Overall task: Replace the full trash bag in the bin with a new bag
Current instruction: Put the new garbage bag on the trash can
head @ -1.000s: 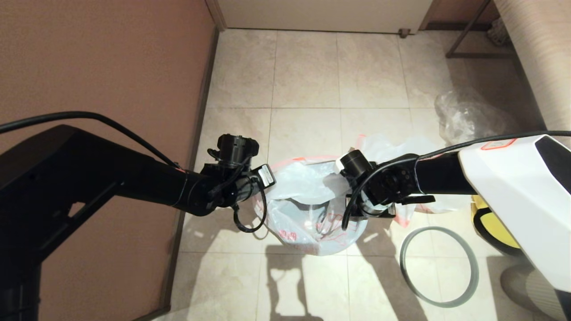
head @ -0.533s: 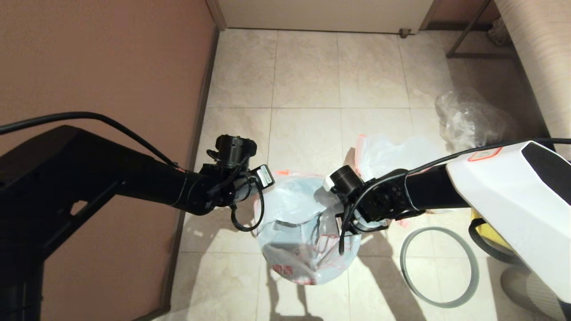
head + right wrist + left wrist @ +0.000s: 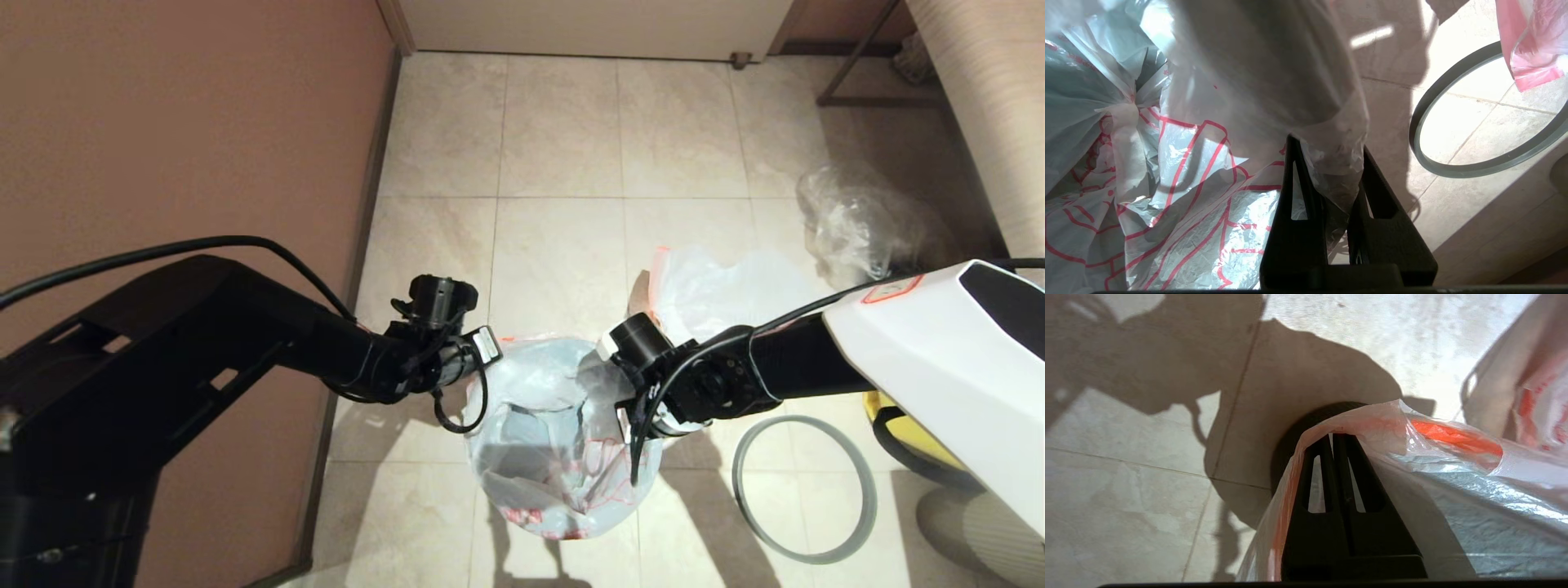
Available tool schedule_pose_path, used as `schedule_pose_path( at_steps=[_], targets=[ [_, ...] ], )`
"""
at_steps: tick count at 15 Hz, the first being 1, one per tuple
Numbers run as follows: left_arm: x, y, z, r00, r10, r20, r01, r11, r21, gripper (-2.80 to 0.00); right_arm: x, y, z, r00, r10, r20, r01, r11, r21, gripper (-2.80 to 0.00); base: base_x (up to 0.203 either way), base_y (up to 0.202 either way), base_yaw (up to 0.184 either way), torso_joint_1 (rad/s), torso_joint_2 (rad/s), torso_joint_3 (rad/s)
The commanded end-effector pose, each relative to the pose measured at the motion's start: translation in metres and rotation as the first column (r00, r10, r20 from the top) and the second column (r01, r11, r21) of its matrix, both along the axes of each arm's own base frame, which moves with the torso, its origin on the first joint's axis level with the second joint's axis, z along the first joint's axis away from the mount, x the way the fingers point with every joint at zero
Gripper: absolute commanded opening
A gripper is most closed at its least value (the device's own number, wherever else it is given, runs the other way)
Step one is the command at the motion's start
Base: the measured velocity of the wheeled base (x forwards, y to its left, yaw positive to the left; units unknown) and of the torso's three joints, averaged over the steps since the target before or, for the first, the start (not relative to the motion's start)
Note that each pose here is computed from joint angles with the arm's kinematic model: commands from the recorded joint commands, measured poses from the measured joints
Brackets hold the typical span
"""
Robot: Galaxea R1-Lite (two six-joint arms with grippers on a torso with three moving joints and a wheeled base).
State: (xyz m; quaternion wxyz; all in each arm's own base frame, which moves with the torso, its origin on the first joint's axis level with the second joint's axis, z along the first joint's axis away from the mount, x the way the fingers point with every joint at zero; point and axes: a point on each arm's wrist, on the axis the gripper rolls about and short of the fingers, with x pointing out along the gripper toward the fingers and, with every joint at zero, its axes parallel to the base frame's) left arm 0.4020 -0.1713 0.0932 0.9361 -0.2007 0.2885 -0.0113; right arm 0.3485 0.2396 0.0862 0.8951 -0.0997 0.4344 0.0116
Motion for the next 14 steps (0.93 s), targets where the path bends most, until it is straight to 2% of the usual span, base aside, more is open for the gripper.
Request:
schedule_pose_path(
  at_steps=[1, 3, 5, 7, 10, 13, 14],
  targets=[
    [0.004, 0.002, -0.007, 1.000, 0.010, -0.016, -0.010, 1.000, 0.003, -2.80, 0.002, -0.002, 0.003, 1.000, -0.008, 0.013, 0.008, 1.000, 0.004, -2.80, 0.000, 0.000, 0.000, 0.000, 0.00, 0.000],
    [-0.001, 0.003, 0.007, 1.000, 0.009, -0.006, -0.009, 1.000, -0.003, -2.80, 0.004, -0.005, 0.005, 1.000, -0.018, 0.024, 0.018, 1.000, 0.010, -2.80, 0.000, 0.000, 0.000, 0.000, 0.00, 0.000],
    [-0.024, 0.004, 0.061, 0.998, -0.009, 0.070, 0.011, 0.999, -0.038, -2.80, 0.006, -0.007, 0.007, 0.999, -0.024, 0.031, 0.024, 1.000, 0.015, -2.80, 0.000, 0.000, 0.000, 0.000, 0.00, 0.000],
    [-0.050, 0.002, 0.098, 0.994, -0.037, 0.104, 0.043, 0.997, -0.063, -2.80, 0.007, -0.008, 0.010, 0.999, -0.028, 0.039, 0.027, 0.999, 0.021, -2.80, 0.000, 0.000, 0.000, 0.000, 0.00, 0.000],
    [-0.075, -0.001, 0.115, 0.991, -0.135, 0.013, 0.136, 0.988, -0.074, -2.80, 0.008, -0.010, 0.014, 0.998, -0.031, 0.046, 0.030, 0.999, 0.025, -2.80, 0.000, 0.000, 0.000, 0.000, 0.00, 0.000],
    [-0.085, -0.006, 0.123, 0.980, -0.180, -0.089, 0.173, 0.982, -0.074, -2.80, 0.008, -0.010, 0.014, 0.998, -0.034, 0.048, 0.033, 0.999, 0.027, -2.80, 0.000, 0.000, 0.000, 0.000, 0.00, 0.000],
    [-0.089, -0.010, 0.122, 0.976, -0.196, -0.099, 0.189, 0.979, -0.075, -0.53, 0.009, -0.010, 0.014, 0.998, -0.035, 0.048, 0.034, 0.999, 0.027, -2.80, 0.000, 0.000, 0.000, 0.000, 0.00, 0.000]
  ],
)
